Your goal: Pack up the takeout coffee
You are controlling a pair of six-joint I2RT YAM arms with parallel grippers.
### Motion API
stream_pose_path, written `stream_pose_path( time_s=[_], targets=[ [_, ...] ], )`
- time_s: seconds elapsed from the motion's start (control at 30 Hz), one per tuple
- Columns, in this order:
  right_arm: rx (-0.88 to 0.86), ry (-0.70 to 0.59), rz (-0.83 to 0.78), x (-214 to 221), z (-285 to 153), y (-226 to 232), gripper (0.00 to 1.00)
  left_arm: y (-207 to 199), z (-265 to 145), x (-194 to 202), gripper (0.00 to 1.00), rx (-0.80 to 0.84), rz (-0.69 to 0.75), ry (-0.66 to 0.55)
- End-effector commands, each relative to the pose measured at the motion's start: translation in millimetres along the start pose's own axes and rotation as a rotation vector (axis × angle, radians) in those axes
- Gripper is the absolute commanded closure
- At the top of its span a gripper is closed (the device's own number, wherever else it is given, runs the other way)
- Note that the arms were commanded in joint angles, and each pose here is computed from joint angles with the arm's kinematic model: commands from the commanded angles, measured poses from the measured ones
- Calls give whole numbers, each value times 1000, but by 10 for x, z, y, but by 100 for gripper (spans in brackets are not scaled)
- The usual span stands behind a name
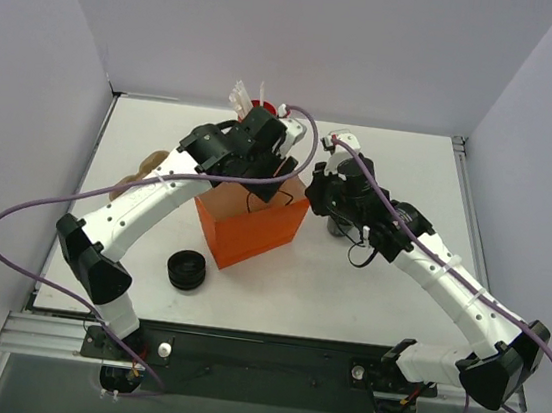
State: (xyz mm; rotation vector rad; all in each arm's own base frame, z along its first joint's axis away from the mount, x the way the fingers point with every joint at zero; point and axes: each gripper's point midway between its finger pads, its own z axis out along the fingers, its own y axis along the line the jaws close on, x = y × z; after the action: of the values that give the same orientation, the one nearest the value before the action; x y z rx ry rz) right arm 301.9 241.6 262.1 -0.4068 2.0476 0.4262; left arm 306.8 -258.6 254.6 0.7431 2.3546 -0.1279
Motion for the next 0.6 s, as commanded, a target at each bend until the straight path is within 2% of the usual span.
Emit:
stream_pose_path(
  time_s=[0.0,0.03,0.2,0.3,0.33,0.4,0.43,0.47,0.5,0.53,0.57],
  targets=[
    [70,-14,38,-165,-88,-84,100,50,-471,-520,23,81,-133,-191],
    [97,-24,44,-215,-127,-133,100,-32,-520,-567,23,151,-147,-204],
    [143,-14,101,-159,-189,-186,100,-66,-606,-750,22,268,-264,-280],
    [159,1,130,-79,-203,-200,100,76,-694,-818,14,256,-328,-325],
    [161,1,136,-68,-207,-200,100,175,-762,-842,3,242,-354,-347],
    [164,4,152,-33,-220,-204,100,255,-851,-852,3,251,-418,-363],
    [163,4,156,-29,-228,-199,100,445,-840,-815,3,245,-475,-351],
    [160,3,163,-26,-238,-193,95,449,-794,-770,3,304,-506,-324],
    [154,3,166,-26,-247,-180,90,335,-859,-736,3,432,-574,-298],
    [147,4,166,-27,-256,-174,86,411,-884,-811,3,475,-629,-340],
    [139,4,163,-41,-287,-163,79,553,-738,-678,3,491,-766,-296]
  ],
)
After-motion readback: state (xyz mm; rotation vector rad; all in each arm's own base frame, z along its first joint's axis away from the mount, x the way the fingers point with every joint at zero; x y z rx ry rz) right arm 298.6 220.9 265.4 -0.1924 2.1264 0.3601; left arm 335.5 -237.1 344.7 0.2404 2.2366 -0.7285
